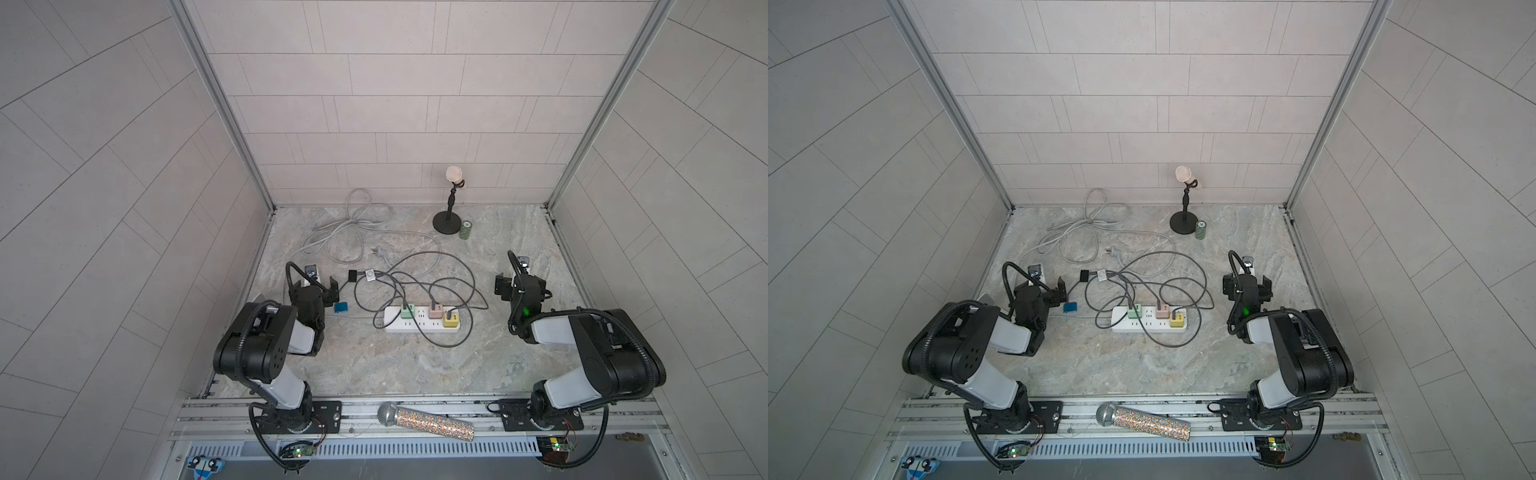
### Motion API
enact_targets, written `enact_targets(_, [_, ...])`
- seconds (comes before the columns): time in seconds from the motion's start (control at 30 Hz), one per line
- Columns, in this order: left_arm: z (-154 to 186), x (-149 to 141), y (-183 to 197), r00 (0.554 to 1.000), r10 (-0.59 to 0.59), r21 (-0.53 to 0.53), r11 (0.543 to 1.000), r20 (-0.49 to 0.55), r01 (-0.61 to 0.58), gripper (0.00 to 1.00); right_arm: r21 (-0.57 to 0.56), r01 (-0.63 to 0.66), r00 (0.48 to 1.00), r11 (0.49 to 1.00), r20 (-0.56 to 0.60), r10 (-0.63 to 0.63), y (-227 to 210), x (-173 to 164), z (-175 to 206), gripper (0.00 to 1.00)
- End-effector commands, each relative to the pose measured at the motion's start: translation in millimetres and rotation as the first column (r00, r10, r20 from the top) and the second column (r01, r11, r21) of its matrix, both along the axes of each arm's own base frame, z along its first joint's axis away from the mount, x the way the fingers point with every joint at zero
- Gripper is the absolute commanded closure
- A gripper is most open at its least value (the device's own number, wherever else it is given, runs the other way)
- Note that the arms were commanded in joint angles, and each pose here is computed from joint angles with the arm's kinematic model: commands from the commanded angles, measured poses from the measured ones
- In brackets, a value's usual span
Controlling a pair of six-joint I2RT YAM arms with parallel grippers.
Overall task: Charge mp3
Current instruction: Reset both arms
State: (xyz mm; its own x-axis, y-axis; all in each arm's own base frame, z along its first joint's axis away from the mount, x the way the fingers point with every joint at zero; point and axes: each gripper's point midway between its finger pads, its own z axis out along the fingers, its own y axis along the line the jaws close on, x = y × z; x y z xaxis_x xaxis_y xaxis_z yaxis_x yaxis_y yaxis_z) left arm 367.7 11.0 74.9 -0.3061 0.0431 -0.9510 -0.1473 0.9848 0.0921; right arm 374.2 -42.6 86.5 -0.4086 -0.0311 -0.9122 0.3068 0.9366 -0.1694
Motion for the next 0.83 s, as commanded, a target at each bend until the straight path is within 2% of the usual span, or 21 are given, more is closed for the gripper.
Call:
enact_targets(0.0, [19,10,-22,0.99,-0.131,0.035,0.991,0.059,0.129,0.01,-0.009,-0.022,1.0,1.0,0.022,0.022,4,7,8,0.0])
enact_targets(0.1, [19,25,17,0.992,0.126,0.02,0.992,0.0,-0.126,0.01,-0.009,0.025,1.0,1.0,0.001,-0.025,-3,9,7,0.0])
enact_targets(0.13, [14,27,22,0.987,0.153,0.023,0.988,-0.045,-0.152,0.0,-0.005,0.033,0.999,0.999,0.001,-0.033,-4,8,7,0.0])
enact_targets(0.8, [14,27,23,0.989,0.141,0.004,0.99,-0.038,-0.141,0.0,0.001,0.034,0.999,0.999,-0.006,-0.034,-4,10,6,0.0])
